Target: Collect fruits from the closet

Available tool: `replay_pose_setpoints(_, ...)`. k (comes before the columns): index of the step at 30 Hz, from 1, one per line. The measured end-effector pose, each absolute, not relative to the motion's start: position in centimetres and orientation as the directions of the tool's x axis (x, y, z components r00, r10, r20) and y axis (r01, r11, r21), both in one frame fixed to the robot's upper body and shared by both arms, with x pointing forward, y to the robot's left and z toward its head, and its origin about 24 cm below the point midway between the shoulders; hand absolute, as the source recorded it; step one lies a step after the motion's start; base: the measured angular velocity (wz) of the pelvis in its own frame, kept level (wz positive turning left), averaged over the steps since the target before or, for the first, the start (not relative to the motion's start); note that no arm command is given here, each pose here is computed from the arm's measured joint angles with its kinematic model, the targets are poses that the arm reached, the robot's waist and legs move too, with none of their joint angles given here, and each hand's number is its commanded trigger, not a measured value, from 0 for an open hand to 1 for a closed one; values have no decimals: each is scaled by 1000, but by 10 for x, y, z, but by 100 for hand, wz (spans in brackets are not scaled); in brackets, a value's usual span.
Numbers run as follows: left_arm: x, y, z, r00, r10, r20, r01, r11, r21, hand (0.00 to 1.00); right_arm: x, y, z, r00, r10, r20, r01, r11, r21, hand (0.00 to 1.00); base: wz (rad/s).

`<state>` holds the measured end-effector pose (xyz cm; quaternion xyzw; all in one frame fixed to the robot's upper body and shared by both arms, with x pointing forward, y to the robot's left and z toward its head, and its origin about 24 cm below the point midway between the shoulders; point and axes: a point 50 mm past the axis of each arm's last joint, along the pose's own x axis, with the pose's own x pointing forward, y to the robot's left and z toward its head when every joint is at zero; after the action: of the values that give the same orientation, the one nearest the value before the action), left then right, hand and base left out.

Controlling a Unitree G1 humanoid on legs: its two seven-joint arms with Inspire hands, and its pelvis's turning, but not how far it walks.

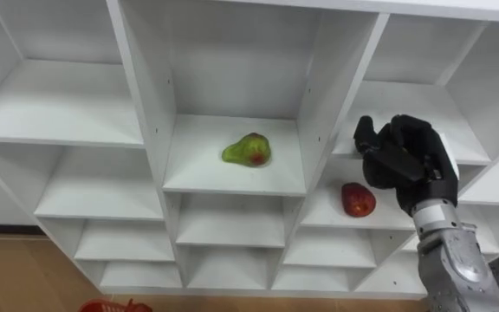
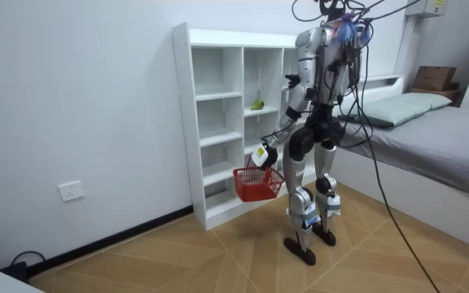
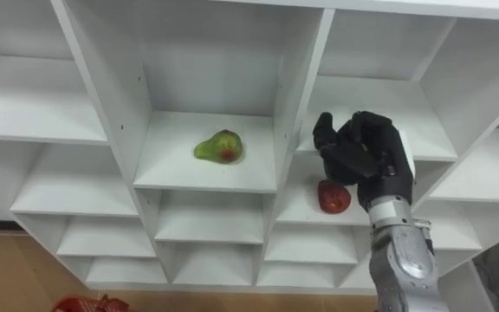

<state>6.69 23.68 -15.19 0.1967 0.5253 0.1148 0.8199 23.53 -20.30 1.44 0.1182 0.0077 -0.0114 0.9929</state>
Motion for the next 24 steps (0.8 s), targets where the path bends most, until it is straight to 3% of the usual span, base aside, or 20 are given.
replay_pose_setpoints(3,77,233,-151,453,379,-807,-3,906,423,100,230,-195,8,998,45,-34,-35,969,243,100,0)
replay_pose_setpoints(8,107,216,-148,528,292,-798,59,924,377,100,200,-147,-39,893,336,-299,-258,927,271,100,-10)
replay_pose_setpoints(11,116,207,-147,556,232,-798,101,934,342,100,194,-129,-42,846,439,-304,-355,887,295,100,-1)
replay_pose_setpoints(18,142,195,-137,616,159,-772,38,972,230,100,203,-120,-35,827,489,-277,-412,863,295,100,7)
replay_pose_setpoints(24,164,172,-129,669,78,-740,62,985,160,100,193,-112,-58,767,512,-388,-406,854,324,100,1)
